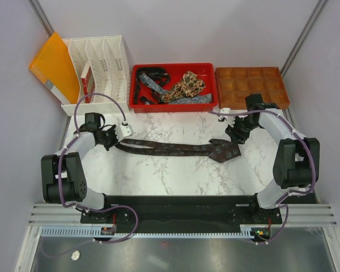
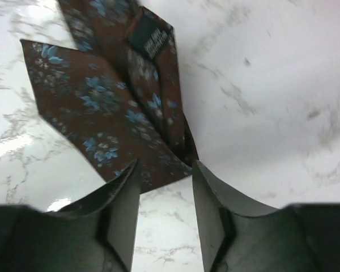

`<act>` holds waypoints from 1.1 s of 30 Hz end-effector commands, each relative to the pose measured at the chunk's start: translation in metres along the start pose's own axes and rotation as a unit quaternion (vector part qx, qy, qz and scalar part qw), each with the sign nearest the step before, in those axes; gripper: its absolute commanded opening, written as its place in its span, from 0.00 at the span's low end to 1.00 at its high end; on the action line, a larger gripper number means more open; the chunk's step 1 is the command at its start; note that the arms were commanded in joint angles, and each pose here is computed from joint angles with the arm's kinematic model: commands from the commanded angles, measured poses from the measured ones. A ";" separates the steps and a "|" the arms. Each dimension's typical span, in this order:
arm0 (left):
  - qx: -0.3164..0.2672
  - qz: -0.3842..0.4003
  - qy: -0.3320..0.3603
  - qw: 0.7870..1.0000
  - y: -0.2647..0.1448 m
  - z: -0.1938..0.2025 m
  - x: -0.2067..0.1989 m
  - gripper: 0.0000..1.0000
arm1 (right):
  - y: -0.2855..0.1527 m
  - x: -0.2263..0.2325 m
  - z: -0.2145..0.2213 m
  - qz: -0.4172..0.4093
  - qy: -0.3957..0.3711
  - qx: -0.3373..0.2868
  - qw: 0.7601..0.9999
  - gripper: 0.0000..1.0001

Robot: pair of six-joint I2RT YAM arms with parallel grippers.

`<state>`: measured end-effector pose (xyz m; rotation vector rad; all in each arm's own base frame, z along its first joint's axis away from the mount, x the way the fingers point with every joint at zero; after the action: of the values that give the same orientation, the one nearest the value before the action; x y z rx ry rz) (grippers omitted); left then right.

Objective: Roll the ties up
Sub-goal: Flatten out the tie at the center of the board.

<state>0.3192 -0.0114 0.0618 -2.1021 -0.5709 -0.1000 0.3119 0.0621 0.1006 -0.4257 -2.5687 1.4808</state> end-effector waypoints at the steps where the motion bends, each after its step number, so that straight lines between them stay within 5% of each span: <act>1: -0.013 -0.009 0.021 1.000 -0.008 -0.009 0.004 0.13 | -0.026 -0.056 0.032 0.070 0.040 0.024 0.996 0.55; 6: -0.019 -0.007 0.026 0.999 -0.011 -0.014 0.005 0.20 | -0.053 -0.075 0.009 0.067 0.122 -0.026 0.990 0.58; 7: -0.024 -0.008 0.022 0.999 -0.012 -0.017 0.006 0.26 | -0.053 -0.071 -0.007 0.054 0.127 -0.039 0.990 0.64; 8: -0.024 -0.001 0.017 1.000 -0.013 -0.018 0.004 0.29 | -0.056 -0.067 -0.024 0.046 0.149 -0.053 0.986 0.88; 9: -0.026 0.000 0.013 1.000 -0.014 -0.019 0.004 0.34 | -0.048 -0.055 -0.042 0.028 0.141 -0.056 0.988 0.97; 11: -0.032 0.003 0.006 0.999 -0.017 -0.023 0.004 0.45 | -0.035 -0.032 -0.063 0.013 0.124 -0.049 0.991 0.98; 15: -0.037 0.003 0.003 0.999 -0.018 -0.029 0.002 0.61 | -0.001 -0.003 -0.095 0.025 0.072 -0.041 0.996 0.93; 25: -0.044 0.029 0.021 0.998 0.005 -0.055 -0.010 0.56 | 0.066 0.006 -0.088 0.036 0.065 0.046 0.996 0.64; 33: 0.004 0.067 0.040 0.997 0.035 -0.040 -0.019 0.53 | 0.072 0.017 -0.052 0.016 0.026 0.126 0.992 0.54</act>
<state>0.3131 -0.0753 0.0632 -2.1698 -0.3738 -0.1139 0.3285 0.1590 0.0740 -0.5030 -2.3507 1.6191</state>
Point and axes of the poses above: each gripper's point midway between its finger pads, its own y axis out along the fingers, its own x axis along the line the jaws close on, z = x × y, the point moved 2 cm from there along -y, back along the fingers, and after that the axes turned 1 degree about -y, right-handed, at the moved point
